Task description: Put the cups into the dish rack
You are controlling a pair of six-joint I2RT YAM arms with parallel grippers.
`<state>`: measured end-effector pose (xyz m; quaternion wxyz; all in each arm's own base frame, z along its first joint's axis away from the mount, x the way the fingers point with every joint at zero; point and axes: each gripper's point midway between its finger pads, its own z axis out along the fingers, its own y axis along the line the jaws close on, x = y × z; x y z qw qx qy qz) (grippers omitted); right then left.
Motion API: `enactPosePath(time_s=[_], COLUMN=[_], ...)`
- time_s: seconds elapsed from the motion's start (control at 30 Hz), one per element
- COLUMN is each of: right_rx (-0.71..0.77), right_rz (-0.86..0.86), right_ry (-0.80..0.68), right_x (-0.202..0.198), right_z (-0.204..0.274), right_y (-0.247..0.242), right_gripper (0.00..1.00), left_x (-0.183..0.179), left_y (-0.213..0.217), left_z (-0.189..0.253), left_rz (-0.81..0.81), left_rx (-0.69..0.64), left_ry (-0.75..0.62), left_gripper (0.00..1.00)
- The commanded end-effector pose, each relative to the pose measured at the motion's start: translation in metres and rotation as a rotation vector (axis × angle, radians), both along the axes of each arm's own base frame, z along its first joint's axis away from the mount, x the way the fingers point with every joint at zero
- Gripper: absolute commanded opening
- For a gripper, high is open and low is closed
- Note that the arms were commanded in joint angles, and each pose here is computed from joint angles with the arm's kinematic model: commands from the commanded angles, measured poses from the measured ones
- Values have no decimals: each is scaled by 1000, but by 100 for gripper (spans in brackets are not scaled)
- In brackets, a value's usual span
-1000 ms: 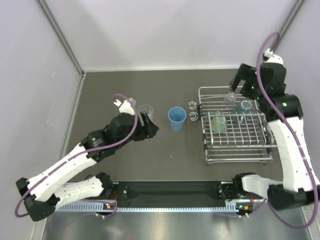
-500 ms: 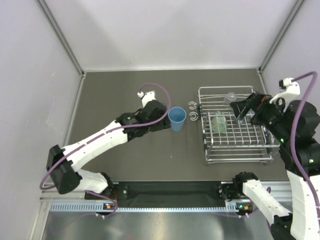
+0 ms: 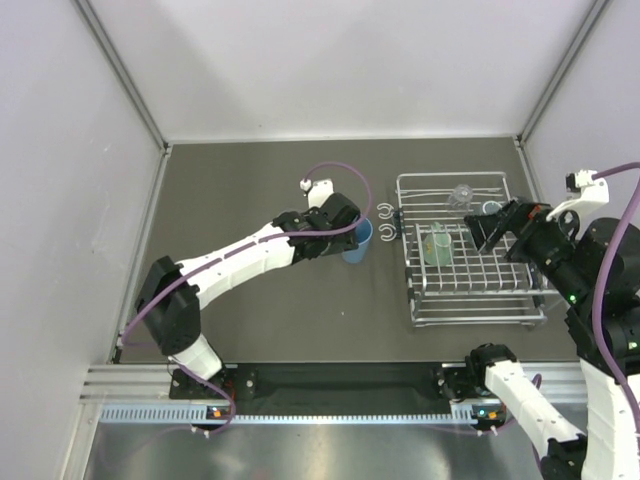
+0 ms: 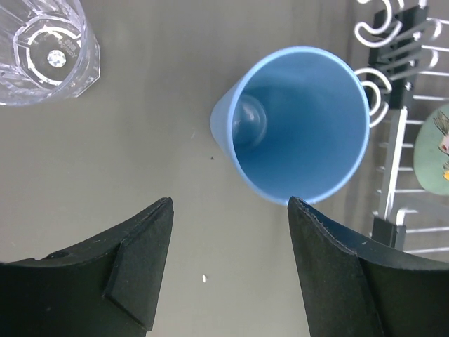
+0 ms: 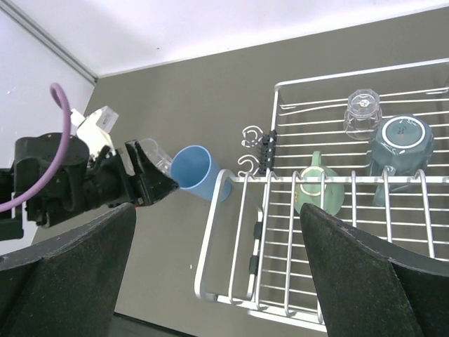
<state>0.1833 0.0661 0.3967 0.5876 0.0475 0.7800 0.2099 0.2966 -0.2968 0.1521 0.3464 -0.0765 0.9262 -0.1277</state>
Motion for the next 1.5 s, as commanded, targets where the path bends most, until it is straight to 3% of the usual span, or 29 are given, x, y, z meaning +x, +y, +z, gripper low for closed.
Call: enactPosePath(time_s=[0.0,0.2,0.37,0.57,0.77,0.93,1.23,1.47], right_rx=[-21,-26,-25,-28,-22,-12,45,201], right_rz=[-7,-17,-19,-19,-9,3,111,297], right_ry=[-23,-21,-17,-7,1,0,11,12], right_x=[-2,-2,-1,1,3,3,6,4], right_z=[2,0,0,-4,-5,-3,-2,0], right_y=[-4,-6,-6,-5,-3,0,22,60], right_gripper=[100,100,100,100,100,100,100,100], left_x=[22,29,30,32,30,29,10,-25], left_y=[-5,-2,-1,-5,-11,-12,4,27], left_z=[20,9,-3,-9,-13,-12,44,107], left_rz=[42,53,50,29,-3,-18,-68,-145], left_rx=[-45,-43,-46,-61,-74,-92,-185,-371], left_ry=[-61,-42,-7,6,22,35,-45,-218], left_gripper=[72,71,57,51,31,0,0,0])
